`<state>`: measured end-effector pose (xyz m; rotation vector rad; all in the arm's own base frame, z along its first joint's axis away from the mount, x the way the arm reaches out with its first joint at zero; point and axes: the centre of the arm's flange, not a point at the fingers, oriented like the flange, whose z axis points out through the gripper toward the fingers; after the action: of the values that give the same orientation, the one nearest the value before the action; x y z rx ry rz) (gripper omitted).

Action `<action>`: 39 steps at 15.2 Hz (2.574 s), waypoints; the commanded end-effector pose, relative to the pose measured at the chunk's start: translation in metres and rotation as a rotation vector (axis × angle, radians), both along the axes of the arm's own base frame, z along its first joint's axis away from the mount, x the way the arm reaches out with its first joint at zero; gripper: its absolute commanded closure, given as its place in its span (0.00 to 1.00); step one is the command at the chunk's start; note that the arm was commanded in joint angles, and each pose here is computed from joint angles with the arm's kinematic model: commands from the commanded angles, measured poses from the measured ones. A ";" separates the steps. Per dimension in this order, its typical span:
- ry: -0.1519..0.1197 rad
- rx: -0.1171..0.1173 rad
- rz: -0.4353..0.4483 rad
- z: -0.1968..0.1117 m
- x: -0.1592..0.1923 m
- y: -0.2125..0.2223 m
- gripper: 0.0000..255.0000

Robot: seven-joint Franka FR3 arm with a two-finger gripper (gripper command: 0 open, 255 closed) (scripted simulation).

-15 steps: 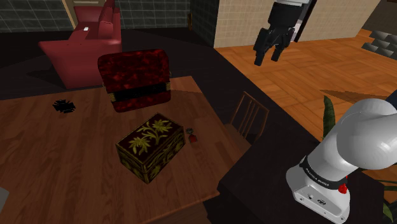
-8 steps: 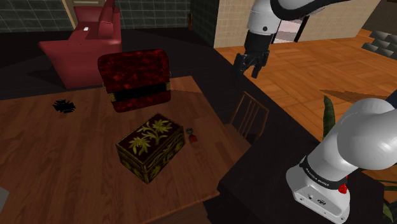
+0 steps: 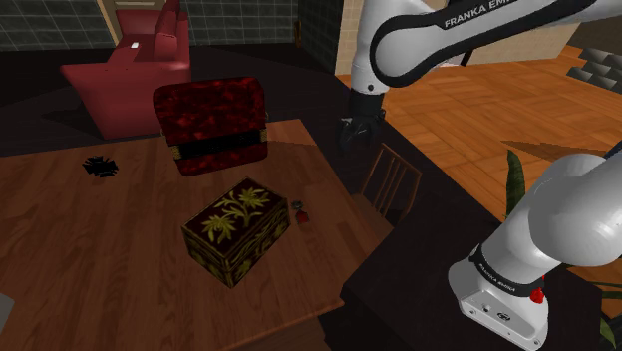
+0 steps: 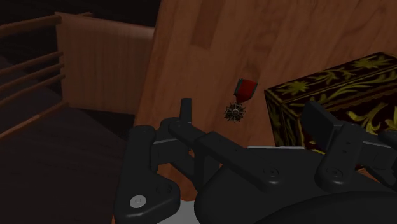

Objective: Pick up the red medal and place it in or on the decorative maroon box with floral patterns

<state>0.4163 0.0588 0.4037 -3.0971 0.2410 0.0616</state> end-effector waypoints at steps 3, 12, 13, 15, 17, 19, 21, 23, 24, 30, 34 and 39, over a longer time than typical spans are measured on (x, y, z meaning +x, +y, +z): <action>0.006 -0.005 0.005 -0.049 0.022 0.013 0.00; 0.023 -0.016 0.015 -0.154 0.074 0.042 0.00; 0.025 -0.018 0.016 -0.165 0.080 0.045 0.00; 0.029 -0.020 0.018 -0.189 0.091 0.052 0.00; 0.033 -0.023 0.021 -0.212 0.103 0.058 0.00; 0.037 -0.025 0.023 -0.236 0.114 0.064 0.00; 0.041 -0.028 0.025 -0.259 0.125 0.071 0.00; 0.043 -0.030 0.027 -0.275 0.132 0.075 0.00; 0.043 -0.030 0.027 -0.281 0.132 0.075 0.00; 0.043 -0.030 0.027 -0.315 0.129 0.075 0.00; 0.043 -0.030 0.027 -0.315 0.129 0.075 0.00; 0.043 -0.030 0.027 -0.315 0.129 0.075 1.00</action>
<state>0.5452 0.1328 0.0889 -3.1314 0.2055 0.1251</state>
